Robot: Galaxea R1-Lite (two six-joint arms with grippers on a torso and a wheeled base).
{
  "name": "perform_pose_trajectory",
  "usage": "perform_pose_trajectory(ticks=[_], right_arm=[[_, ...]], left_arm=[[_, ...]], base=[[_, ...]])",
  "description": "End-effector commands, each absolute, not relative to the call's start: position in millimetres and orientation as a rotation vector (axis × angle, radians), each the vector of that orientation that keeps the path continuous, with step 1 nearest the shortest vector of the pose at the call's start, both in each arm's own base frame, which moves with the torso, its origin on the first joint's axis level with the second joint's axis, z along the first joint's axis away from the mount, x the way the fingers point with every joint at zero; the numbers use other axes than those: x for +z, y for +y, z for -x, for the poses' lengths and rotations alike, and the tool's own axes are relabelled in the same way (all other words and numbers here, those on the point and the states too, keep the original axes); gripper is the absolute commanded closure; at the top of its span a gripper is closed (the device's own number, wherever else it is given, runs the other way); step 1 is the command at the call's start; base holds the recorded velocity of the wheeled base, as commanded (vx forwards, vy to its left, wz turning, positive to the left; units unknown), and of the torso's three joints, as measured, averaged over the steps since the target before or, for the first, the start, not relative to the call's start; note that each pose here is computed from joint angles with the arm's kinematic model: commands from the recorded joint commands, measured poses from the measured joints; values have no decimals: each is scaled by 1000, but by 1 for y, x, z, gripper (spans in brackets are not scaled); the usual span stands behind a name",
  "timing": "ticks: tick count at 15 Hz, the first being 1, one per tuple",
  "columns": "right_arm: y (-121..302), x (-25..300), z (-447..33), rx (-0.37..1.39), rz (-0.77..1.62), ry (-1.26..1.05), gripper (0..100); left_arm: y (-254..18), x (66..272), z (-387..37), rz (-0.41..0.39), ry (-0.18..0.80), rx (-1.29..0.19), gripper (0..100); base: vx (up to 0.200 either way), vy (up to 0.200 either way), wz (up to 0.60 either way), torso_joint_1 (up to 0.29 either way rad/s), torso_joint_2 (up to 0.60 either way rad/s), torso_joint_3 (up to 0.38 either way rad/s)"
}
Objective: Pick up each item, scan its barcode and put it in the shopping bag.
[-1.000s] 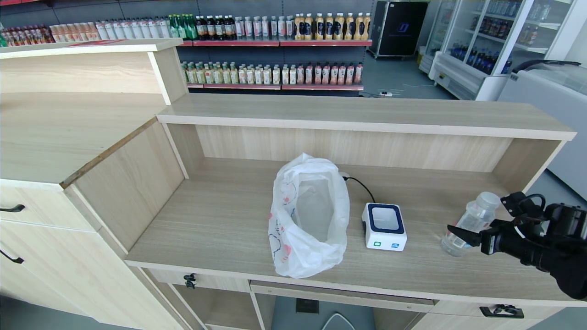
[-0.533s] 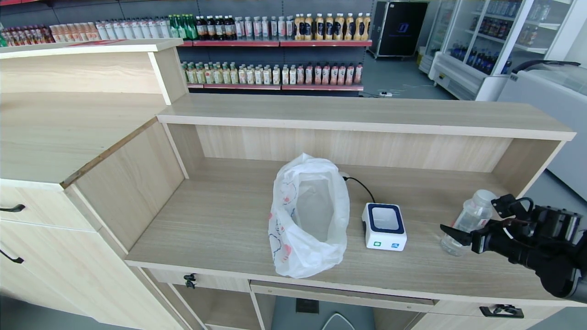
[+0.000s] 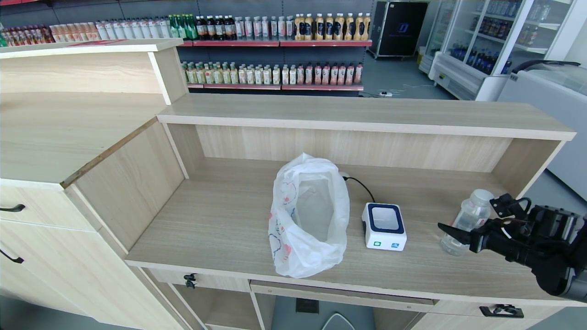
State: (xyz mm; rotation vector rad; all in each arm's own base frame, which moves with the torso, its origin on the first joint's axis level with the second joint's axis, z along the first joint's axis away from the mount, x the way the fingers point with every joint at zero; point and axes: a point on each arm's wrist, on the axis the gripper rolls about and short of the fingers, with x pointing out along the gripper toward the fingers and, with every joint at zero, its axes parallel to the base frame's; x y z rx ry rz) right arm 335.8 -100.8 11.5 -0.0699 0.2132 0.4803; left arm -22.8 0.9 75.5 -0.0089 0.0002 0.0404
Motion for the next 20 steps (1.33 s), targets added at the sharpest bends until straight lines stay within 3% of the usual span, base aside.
perform_pose_trajectory(ticks=[1,6,10,14,15,17,18,20], right_arm=[[-101,13,-337,485,72,206,100],[-104,19,-335,497,48,184,100],[-100,55,-326,500,-51,144,100],[-80,161,-285,863,-272,66,100],[-67,207,-260,1013,-283,66,100],[-53,228,-249,1089,-252,46,100],[-18,255,-235,1230,-197,-11,100],[19,272,-223,1399,-160,-56,100]], left_arm=[[1,75,23,9,0,41,0],[1,75,23,9,0,41,0],[1,75,23,9,0,41,0],[1,75,23,9,0,41,0],[1,75,23,9,0,41,0],[1,75,23,9,0,41,0],[1,75,23,9,0,41,0],[1,75,23,9,0,41,0]], base=[[0,0,0,0,0,0],[0,0,0,0,0,0],[0,0,0,0,0,0],[0,0,0,0,0,0],[0,0,0,0,0,0],[0,0,0,0,0,0],[0,0,0,0,0,0],[0,0,0,0,0,0]])
